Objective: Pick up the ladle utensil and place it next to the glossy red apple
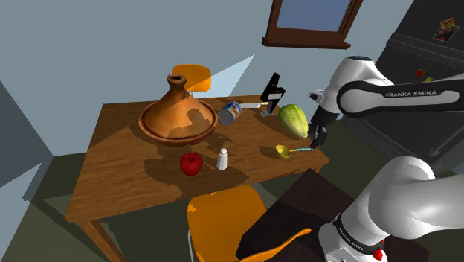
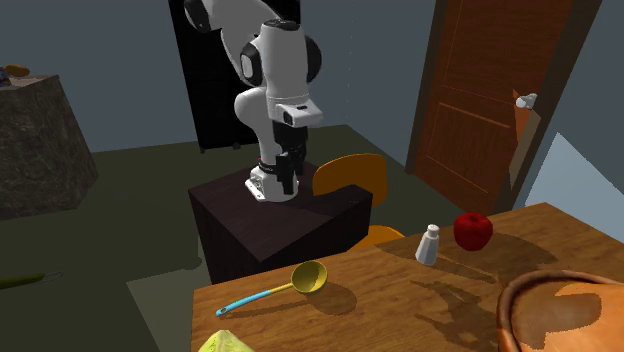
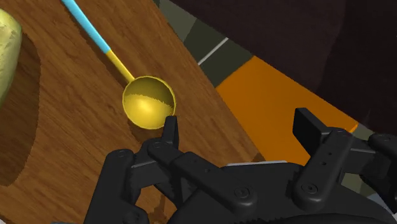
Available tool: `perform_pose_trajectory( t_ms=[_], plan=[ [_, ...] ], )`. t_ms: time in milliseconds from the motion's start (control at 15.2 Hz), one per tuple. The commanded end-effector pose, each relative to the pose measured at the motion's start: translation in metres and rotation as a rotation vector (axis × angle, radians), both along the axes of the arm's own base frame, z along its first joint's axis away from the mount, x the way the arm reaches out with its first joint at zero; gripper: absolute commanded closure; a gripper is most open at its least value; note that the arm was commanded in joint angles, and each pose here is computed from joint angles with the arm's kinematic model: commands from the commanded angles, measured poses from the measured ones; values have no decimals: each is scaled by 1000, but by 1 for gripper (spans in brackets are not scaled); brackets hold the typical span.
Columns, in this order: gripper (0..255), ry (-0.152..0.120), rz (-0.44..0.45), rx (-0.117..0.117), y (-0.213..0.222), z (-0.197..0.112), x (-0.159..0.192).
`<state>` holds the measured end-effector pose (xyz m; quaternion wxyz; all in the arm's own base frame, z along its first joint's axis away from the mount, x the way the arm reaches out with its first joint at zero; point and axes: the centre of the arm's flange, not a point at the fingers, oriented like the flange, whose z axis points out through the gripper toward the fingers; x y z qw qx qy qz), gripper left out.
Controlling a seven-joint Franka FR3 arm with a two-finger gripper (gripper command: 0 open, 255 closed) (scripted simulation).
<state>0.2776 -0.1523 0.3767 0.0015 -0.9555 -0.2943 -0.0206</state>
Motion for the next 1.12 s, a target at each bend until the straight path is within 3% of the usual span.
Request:
perform_pose_trajectory(
  t_ms=[0, 990, 1056],
  plan=[
    [0, -18, 69, -8, -13, -22, 0],
    [0, -127, 542, -53, -112, -174, 64],
    [0, -127, 542, -53, -111, -179, 65]
  ],
)
